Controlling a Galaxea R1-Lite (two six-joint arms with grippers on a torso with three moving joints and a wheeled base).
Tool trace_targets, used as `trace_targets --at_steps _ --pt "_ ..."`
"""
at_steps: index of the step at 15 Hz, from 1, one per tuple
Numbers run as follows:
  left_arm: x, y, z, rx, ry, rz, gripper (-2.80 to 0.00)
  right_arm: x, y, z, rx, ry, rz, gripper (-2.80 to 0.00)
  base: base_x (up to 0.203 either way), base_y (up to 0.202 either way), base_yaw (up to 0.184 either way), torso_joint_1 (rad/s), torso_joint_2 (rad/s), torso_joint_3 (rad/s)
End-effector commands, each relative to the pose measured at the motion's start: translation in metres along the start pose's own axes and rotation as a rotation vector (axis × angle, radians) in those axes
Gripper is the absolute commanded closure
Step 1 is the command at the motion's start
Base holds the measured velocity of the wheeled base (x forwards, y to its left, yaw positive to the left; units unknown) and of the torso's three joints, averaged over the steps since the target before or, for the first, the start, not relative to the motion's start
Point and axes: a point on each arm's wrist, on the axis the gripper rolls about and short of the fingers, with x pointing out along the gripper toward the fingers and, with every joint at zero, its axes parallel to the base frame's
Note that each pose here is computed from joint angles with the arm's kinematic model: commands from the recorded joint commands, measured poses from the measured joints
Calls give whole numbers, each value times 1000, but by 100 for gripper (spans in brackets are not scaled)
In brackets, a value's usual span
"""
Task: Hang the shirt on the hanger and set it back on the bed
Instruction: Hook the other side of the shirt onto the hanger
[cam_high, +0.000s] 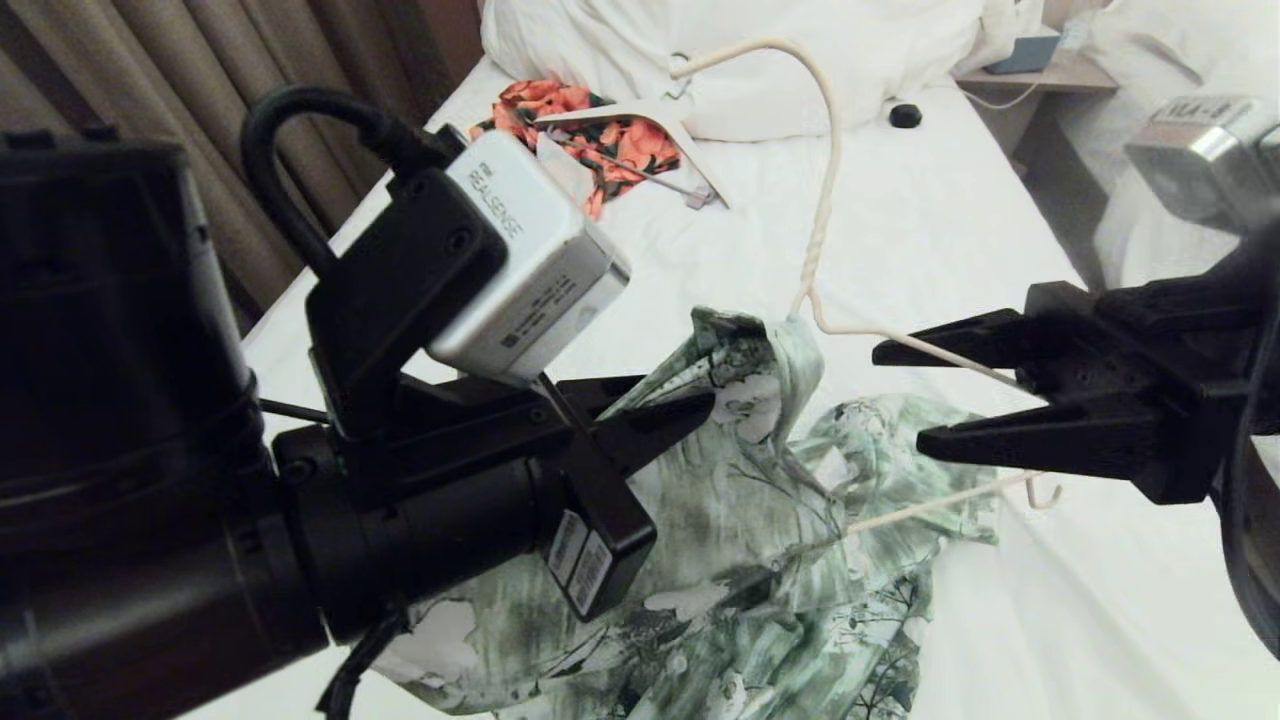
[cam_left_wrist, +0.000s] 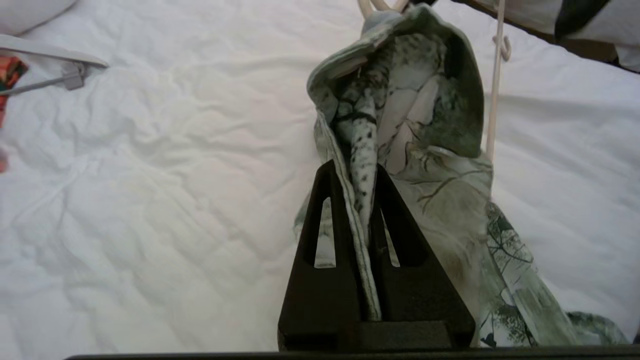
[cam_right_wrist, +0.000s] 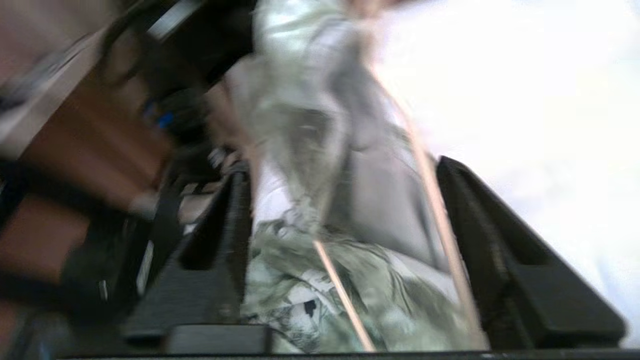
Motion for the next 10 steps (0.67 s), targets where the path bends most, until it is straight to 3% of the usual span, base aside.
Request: trace_targets --at_steps 1,4,9,10 --pt "-2 3 6 -2 -19 11 0 -14 18 16 27 -35 -83 -280 0 0 0 0 0 0" --pt "-1 4 9 -12 -29 14 0 -29 28 28 139 -82 -257 -280 0 0 0 0 0 0" --pt "-3 7 16 -75 -56 25 0 -36 26 32 188 -104 -515 -280 0 0 0 0 0 0" --pt "-3 8 16 -90 -56 26 0 -36 24 34 193 -110 -566 -64 0 0 0 0 0 0"
